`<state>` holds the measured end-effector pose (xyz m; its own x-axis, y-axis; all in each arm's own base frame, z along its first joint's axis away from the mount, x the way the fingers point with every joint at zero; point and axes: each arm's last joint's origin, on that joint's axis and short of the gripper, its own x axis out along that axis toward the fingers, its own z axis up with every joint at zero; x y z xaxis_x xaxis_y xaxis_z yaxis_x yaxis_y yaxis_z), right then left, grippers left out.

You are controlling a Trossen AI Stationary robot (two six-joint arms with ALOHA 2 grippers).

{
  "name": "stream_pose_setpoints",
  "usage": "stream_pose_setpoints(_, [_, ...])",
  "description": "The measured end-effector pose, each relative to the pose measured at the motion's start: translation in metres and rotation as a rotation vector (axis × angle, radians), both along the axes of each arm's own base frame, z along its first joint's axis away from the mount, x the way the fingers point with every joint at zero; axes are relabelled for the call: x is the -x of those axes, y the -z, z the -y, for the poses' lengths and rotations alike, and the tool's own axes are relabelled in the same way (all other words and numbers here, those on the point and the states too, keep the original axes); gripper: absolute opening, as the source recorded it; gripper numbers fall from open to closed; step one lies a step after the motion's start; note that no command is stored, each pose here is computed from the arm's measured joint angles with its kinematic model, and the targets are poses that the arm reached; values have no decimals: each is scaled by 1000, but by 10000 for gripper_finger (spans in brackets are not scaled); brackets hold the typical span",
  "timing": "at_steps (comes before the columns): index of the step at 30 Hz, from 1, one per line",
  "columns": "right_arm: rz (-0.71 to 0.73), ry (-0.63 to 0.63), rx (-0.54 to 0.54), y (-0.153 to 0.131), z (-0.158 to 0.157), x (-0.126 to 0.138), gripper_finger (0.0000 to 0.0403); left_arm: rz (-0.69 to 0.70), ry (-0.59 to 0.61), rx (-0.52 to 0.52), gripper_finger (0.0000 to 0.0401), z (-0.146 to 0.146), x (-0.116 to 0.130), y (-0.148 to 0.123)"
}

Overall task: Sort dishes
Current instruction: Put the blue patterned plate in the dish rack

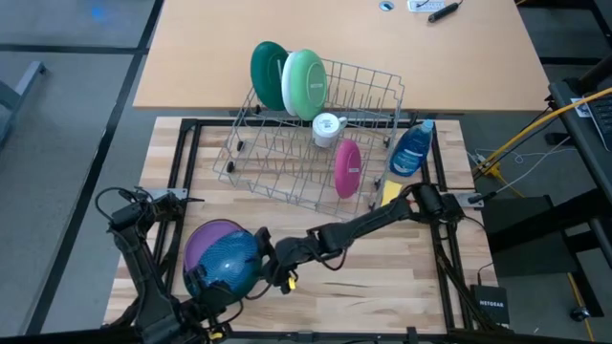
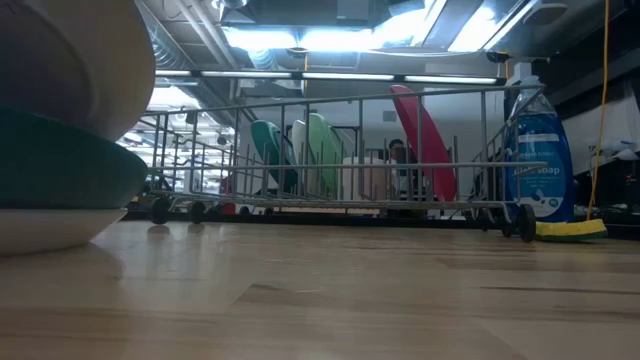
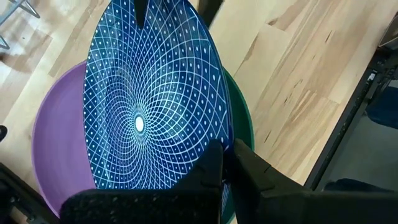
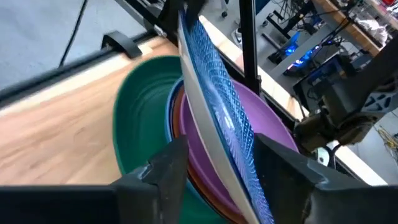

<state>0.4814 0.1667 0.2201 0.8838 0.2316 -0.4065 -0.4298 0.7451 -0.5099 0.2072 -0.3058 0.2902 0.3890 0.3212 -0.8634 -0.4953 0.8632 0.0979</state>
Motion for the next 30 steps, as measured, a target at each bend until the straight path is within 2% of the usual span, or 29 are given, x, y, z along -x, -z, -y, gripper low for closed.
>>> stream_pose_setpoints(10, [-32, -26, 0, 5, 5, -1, 60, -21, 42, -25, 0, -2, -2, 0])
stream_pose_setpoints(14, [-58, -80, 6, 8, 3, 1, 22, -40, 96, -50, 1, -2, -2, 0])
stream_pose_setpoints(21, [-46, -123, 41, 8, 2, 1, 24, -74, 186, -78, 27, -2, -2, 0])
stream_pose_setpoints(30, [-36, -131, 39, 6, -1, 1, 16, -127, 155, -55, 114, -3, -1, 8])
